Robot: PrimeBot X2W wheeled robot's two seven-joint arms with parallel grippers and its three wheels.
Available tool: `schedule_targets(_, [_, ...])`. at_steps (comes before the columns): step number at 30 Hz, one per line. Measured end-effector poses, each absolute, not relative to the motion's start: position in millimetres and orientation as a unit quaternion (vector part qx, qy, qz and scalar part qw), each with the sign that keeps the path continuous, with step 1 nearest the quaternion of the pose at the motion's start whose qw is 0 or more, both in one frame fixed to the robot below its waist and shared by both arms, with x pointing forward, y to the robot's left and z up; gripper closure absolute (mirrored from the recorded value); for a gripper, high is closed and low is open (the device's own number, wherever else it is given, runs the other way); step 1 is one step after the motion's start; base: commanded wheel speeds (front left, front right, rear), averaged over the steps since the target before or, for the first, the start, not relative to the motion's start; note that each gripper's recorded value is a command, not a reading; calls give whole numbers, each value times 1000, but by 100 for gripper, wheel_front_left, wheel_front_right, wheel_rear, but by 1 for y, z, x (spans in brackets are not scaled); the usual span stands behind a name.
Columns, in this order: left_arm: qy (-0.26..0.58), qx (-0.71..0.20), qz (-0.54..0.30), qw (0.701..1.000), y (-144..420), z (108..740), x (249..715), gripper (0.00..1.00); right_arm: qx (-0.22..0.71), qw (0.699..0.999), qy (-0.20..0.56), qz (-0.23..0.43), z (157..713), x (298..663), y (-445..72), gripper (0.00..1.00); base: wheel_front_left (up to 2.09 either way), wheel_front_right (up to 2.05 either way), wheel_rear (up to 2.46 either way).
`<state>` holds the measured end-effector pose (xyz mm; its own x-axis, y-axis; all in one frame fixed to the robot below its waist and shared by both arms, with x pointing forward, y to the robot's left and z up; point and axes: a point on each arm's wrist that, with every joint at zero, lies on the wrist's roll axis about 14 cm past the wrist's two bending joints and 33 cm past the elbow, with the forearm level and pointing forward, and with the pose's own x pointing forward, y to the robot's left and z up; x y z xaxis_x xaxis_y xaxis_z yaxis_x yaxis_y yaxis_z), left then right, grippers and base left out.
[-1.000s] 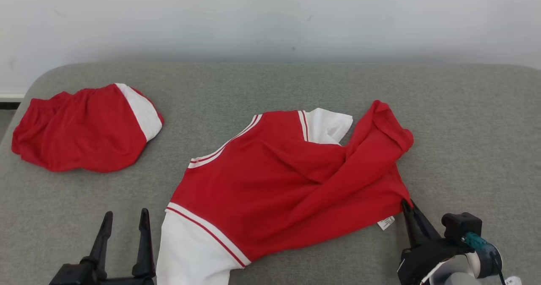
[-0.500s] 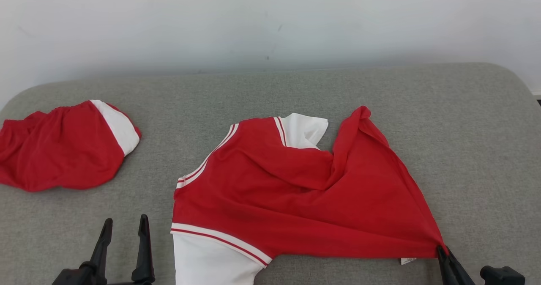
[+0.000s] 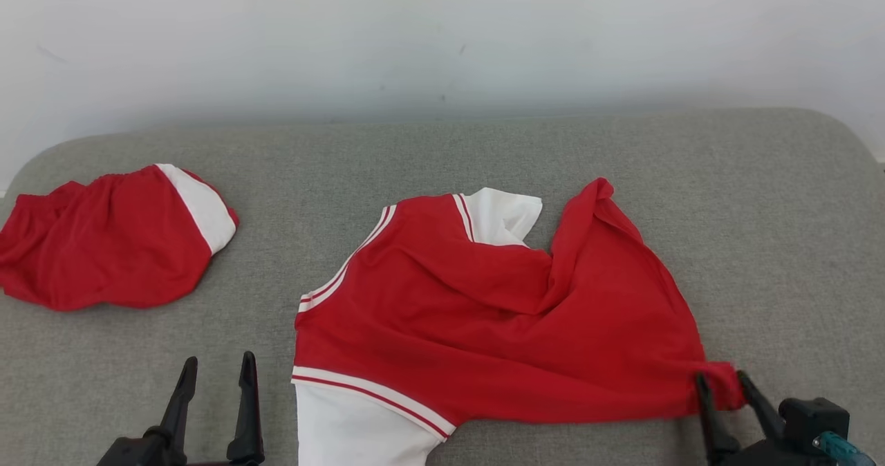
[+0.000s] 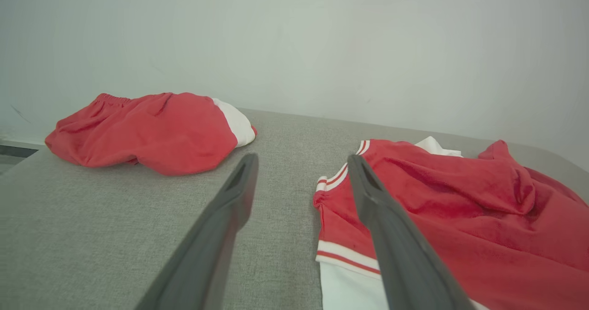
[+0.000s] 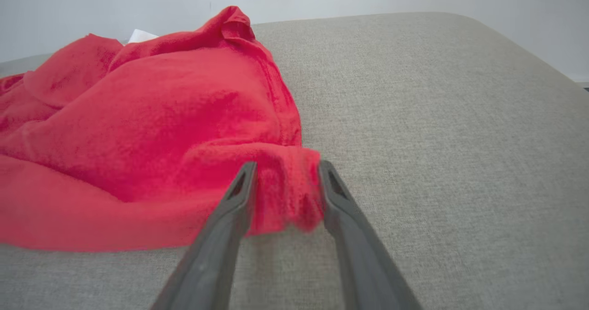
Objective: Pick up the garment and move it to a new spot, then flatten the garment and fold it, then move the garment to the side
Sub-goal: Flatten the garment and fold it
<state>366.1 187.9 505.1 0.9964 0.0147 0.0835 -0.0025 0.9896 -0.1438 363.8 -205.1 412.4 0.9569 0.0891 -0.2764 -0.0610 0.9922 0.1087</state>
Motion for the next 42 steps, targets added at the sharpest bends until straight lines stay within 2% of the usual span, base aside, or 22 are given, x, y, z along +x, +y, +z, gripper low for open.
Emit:
schedule_targets(9, [-47,-70,12,996,191,508,364,0,60,994,86,33,435,372,-200,0,0,0,0])
schedule_targets(26, [-77,-58,2,995,189,528,367,0,52,995,-64,48,523,359,-189,0,0,0,0])
schedule_targets(42, [-58,-36,10,998,201,515,344,0,60,995,-55,60,516,344,-177,0,0,0,0])
